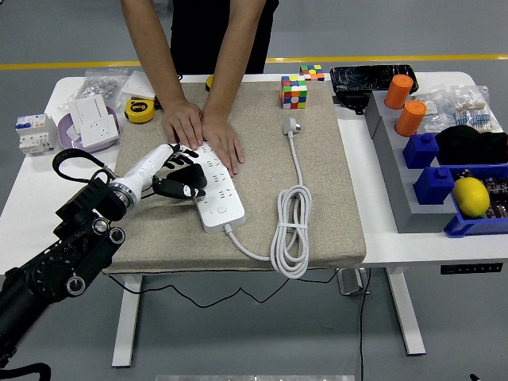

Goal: Pick up the plug,place it near the board,insert it into the board,press the button

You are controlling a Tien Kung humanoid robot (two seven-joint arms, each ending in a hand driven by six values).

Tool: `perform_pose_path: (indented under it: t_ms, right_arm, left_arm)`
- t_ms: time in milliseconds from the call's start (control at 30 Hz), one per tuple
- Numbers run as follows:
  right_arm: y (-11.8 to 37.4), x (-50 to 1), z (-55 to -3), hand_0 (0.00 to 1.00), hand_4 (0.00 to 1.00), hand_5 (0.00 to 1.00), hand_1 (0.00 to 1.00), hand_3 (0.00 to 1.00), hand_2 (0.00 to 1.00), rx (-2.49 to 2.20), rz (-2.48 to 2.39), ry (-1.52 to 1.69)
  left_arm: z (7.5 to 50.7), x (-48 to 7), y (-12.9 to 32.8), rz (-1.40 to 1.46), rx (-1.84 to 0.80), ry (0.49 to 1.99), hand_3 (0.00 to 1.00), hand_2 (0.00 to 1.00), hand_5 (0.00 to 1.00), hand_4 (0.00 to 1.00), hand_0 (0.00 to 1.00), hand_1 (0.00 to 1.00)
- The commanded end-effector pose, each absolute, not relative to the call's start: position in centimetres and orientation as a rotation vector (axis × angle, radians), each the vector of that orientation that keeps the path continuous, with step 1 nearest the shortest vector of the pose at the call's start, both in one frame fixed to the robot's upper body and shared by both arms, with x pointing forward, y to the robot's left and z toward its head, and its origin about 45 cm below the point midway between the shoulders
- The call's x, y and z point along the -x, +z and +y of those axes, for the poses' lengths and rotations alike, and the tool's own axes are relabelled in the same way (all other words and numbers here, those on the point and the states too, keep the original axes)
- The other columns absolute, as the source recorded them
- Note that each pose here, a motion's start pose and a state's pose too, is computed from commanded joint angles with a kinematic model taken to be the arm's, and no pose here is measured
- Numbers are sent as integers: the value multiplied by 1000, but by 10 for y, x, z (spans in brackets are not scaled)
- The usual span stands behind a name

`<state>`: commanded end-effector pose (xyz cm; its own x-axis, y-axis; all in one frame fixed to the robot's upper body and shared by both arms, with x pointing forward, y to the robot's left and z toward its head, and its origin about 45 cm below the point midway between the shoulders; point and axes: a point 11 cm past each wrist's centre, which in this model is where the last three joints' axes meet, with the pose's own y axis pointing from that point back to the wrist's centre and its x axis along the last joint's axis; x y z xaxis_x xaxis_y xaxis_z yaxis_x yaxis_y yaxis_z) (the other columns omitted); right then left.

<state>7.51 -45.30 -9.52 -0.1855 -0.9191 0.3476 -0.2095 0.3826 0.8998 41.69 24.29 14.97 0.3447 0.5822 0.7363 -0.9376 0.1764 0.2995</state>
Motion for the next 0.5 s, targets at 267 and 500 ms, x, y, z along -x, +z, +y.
perform_pose_path:
  t_ms: [267,500]
  right_arm:
    - [-95,-77,-453,829,998,813,753,765,742,-1018,-1655,-893]
    - [-95,-78,-453,828,998,812,752,765,742,-1019,-1656,-893]
  left_arm:
    - [247,-418,150,-589,-874,1140,584,546,169,948,430,551]
    - [247,-419,152,-617,-873,1150,570,544,162,872,377,504]
